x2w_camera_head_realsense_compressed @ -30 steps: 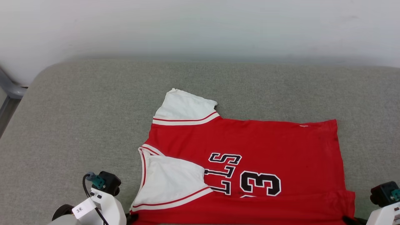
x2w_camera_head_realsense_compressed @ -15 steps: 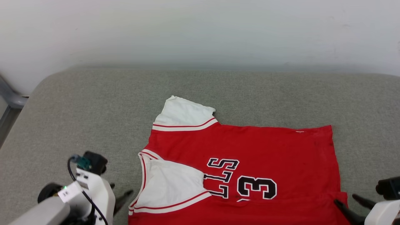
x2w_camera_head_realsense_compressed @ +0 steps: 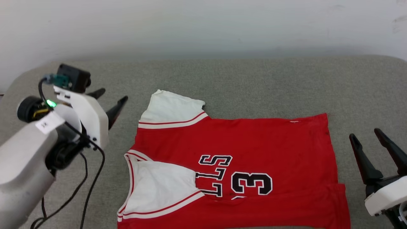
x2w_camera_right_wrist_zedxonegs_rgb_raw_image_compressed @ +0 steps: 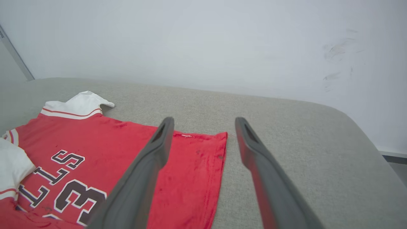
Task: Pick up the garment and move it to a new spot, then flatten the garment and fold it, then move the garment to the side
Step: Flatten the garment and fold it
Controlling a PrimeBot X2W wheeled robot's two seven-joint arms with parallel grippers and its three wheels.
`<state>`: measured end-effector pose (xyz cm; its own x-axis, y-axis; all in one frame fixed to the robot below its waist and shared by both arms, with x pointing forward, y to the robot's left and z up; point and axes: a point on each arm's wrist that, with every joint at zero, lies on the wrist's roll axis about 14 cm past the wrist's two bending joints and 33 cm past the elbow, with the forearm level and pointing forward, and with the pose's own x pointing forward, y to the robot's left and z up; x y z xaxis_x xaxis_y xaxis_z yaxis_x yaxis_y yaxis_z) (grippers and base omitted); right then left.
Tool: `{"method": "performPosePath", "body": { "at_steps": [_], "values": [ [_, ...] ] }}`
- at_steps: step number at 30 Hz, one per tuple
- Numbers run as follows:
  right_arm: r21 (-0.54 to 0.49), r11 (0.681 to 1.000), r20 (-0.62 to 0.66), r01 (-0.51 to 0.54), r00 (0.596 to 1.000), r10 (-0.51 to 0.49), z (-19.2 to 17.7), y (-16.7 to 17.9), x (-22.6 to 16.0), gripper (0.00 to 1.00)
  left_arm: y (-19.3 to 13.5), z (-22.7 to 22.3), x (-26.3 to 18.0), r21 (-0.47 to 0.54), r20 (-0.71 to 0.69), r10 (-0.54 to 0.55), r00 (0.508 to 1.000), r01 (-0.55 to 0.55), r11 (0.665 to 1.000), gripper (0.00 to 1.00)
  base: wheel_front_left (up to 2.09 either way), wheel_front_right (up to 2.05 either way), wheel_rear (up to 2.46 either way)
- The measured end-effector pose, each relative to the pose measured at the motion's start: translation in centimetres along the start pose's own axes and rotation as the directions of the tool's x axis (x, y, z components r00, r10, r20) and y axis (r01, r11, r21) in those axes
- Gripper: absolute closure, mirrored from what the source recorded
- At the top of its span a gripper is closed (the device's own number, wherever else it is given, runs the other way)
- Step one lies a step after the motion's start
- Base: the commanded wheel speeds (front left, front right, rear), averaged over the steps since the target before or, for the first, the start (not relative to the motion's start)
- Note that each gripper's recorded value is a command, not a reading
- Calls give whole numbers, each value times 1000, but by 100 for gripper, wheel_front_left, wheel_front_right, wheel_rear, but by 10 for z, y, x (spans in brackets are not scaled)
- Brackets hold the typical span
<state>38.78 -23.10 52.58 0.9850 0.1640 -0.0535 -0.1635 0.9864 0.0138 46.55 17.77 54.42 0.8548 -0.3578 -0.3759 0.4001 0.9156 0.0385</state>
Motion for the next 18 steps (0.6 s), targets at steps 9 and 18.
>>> {"method": "performPosePath", "body": {
  "at_steps": [9,18],
  "values": [
    [11,999,42,37,998,-37,3,7,11,0,5,28,74,-16,-89,-48,995,47,999,0,0,0,0],
    [1,997,-18,78,997,-78,-19,-4,27,0,3,-12,138,-9,-414,-92,906,97,995,0,0,0,0]
  ]
}}
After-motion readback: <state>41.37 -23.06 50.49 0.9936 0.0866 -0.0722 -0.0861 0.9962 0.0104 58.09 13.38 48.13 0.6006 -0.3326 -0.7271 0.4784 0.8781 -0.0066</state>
